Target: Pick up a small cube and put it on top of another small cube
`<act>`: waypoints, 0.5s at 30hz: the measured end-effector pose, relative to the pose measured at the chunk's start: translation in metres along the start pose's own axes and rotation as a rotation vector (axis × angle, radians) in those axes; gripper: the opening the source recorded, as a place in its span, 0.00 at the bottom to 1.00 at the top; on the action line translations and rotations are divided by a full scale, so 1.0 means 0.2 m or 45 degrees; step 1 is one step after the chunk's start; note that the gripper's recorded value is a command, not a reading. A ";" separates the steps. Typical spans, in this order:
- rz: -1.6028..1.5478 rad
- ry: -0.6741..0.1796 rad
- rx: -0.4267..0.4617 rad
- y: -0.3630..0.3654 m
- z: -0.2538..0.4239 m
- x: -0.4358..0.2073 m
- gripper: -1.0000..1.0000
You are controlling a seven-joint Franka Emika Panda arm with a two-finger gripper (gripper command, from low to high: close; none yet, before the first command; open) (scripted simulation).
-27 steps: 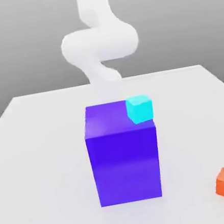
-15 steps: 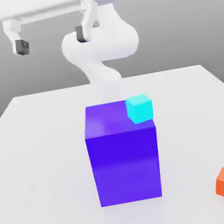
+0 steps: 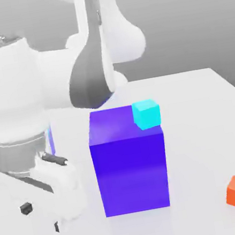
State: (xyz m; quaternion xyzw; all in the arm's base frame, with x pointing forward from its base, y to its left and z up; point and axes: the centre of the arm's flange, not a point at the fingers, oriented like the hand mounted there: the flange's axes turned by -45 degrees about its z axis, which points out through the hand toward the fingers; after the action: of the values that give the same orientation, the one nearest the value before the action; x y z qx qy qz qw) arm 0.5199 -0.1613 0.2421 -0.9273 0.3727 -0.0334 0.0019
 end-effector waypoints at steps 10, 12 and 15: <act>0.086 -0.075 -0.038 0.09 0.54 -0.03 0.00; 0.086 -0.074 -0.038 0.09 0.54 -0.03 0.00; 0.087 -0.075 -0.038 0.09 0.50 -0.03 0.00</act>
State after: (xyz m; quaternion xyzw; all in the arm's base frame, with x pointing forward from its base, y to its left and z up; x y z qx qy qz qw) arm 0.5096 -0.1732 0.1420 -0.9145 0.4045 -0.0005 0.0001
